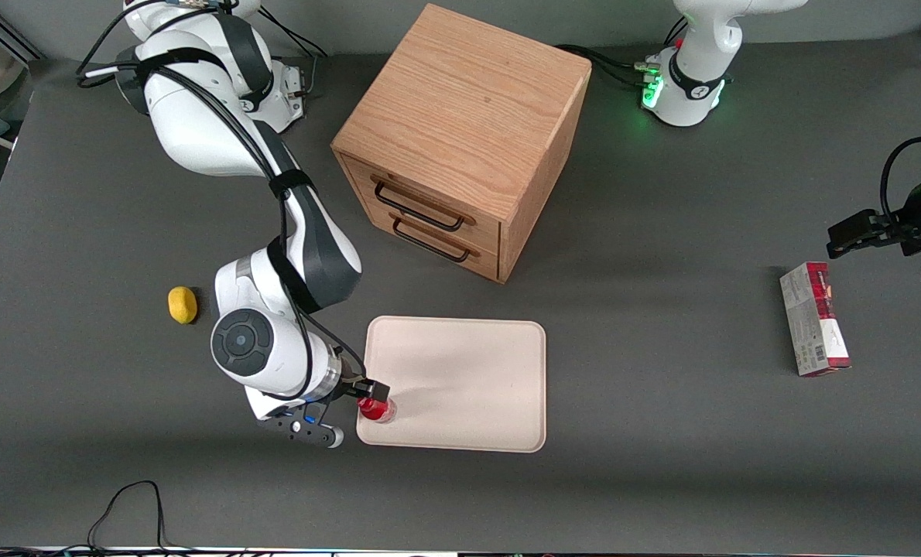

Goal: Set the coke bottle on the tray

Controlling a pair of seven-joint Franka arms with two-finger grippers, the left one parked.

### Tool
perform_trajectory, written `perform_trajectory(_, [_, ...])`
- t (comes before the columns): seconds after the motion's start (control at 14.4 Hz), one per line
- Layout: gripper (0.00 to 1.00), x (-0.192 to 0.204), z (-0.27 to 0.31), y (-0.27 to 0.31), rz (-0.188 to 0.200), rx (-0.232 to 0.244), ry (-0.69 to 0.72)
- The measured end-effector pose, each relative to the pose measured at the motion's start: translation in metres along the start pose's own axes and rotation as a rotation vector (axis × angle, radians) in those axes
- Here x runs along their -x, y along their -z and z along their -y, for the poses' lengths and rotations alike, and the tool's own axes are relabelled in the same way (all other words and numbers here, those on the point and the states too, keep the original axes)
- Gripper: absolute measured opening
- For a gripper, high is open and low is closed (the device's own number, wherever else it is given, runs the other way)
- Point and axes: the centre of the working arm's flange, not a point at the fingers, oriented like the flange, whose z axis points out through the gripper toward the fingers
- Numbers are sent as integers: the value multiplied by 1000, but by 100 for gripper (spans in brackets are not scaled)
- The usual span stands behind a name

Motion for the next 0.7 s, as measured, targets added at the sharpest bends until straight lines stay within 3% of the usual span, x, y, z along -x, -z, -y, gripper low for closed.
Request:
perform_trajectory(0.14, [100,0,0,1,-1,3,0])
perform_trajectory(0.35, [100,4,-5,16,15,52,15])
perform_trajectory(0.7, [100,21,-48,111,76,85,125])
